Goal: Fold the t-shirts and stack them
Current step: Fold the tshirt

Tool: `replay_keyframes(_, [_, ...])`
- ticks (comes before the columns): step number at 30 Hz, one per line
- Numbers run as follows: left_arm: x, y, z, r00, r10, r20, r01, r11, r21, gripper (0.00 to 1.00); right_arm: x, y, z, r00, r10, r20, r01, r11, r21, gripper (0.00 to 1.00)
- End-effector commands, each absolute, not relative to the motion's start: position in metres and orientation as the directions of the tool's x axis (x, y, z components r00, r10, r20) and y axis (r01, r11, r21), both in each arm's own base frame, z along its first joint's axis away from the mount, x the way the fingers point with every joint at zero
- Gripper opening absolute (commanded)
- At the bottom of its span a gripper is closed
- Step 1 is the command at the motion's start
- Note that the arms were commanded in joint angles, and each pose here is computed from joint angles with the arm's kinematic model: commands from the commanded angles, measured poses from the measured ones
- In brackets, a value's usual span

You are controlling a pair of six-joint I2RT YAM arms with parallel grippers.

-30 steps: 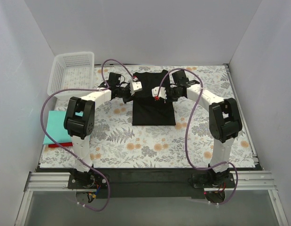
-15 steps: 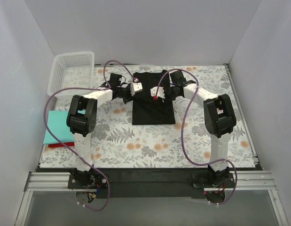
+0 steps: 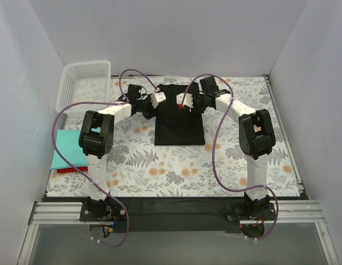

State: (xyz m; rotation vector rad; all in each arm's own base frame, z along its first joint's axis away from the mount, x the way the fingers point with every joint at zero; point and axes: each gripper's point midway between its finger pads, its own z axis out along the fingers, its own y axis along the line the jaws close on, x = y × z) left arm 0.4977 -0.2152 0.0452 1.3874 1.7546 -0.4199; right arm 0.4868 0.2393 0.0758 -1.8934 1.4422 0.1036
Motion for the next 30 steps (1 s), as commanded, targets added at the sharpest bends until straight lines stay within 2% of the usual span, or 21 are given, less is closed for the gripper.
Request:
replay_keyframes(1, [0.524,-0.190,0.110,-0.070,0.561,-0.825,0.818,0.505,0.274,0.44,0.524,0.234,0.164,0.316,-0.768,-0.558,-0.793,0.109,-0.599,0.56])
replay_keyframes(2, [0.521,-0.186,0.133,-0.062,0.539,-0.840,0.796,0.534,0.283,0.45,0.524,0.232,0.172,0.305,-0.760,-0.573,-0.792,0.133,-0.596,0.57])
replay_keyframes(3, [0.513,-0.183,0.131,-0.139,0.494,-0.859,0.783,0.585,0.210,0.47,0.519,0.227,0.191,0.302,-0.750,-0.588,-0.781,0.159,-0.604,0.57])
replay_keyframes(6, [0.482,-0.183,0.146,-0.221,0.415,-0.883,0.784,0.614,0.093,0.48,0.493,0.223,0.204,0.262,-0.726,-0.636,-0.808,0.195,-0.556,0.54])
replay_keyframes(7, [0.470,-0.187,0.149,-0.249,0.392,-0.886,0.793,0.607,0.046,0.48,0.484,0.223,0.204,0.250,-0.719,-0.648,-0.819,0.199,-0.537,0.51])
replay_keyframes(9, [0.450,-0.195,0.158,-0.312,0.315,-0.896,0.795,0.603,-0.066,0.48,0.463,0.223,0.198,0.154,-0.691,-0.706,-0.866,0.249,-0.433,0.46])
replay_keyframes(10, [0.441,-0.201,0.159,-0.404,0.243,-0.882,0.766,0.617,-0.181,0.48,0.454,0.225,0.196,0.113,-0.678,-0.727,-0.888,0.260,-0.380,0.42])
replay_keyframes(11, [0.429,-0.210,0.163,-0.465,0.187,-0.865,0.760,0.586,-0.282,0.48,0.440,0.226,0.190,-0.005,-0.650,-0.760,-0.912,0.314,-0.262,0.39])
replay_keyframes(13, [0.406,-0.222,0.162,-0.581,0.115,-0.806,0.722,0.530,-0.445,0.48,0.417,0.237,0.185,-0.129,-0.582,-0.803,-0.940,0.330,-0.089,0.34])
replay_keyframes(14, [0.390,-0.233,0.167,-0.685,0.047,-0.727,0.656,0.473,-0.588,0.48,0.400,0.246,0.187,-0.182,-0.529,-0.829,-0.951,0.311,0.011,0.34])
replay_keyframes(15, [0.382,-0.238,0.166,-0.731,0.022,-0.682,0.616,0.451,-0.645,0.48,0.383,0.250,0.176,-0.309,-0.487,-0.817,-0.930,0.335,0.152,0.34])
replay_keyframes(18, [0.347,-0.265,0.153,-0.862,-0.009,-0.507,0.468,0.368,-0.803,0.50,0.347,0.265,0.161,-0.490,-0.409,-0.770,-0.870,0.287,0.401,0.34])
replay_keyframes(19, [0.340,-0.280,0.153,-0.858,0.007,-0.514,0.486,0.337,-0.806,0.50,0.341,0.268,0.158,-0.560,-0.383,-0.734,-0.828,0.295,0.478,0.36])
replay_keyframes(22, [0.320,-0.299,0.132,-0.907,0.029,-0.421,0.407,0.326,-0.854,0.52,0.324,0.277,0.143,-0.697,-0.313,-0.645,-0.716,0.270,0.644,0.38])
replay_keyframes(27, [0.318,-0.308,0.106,-0.970,-0.007,-0.243,0.229,0.309,-0.923,0.54,0.317,0.284,0.124,-0.811,-0.265,-0.521,-0.580,0.258,0.772,0.44])
replay_keyframes(30, [0.314,-0.309,0.089,-0.986,-0.015,-0.167,0.155,0.303,-0.940,0.57,0.304,0.285,0.107,-0.878,-0.256,-0.405,-0.465,0.251,0.849,0.53])
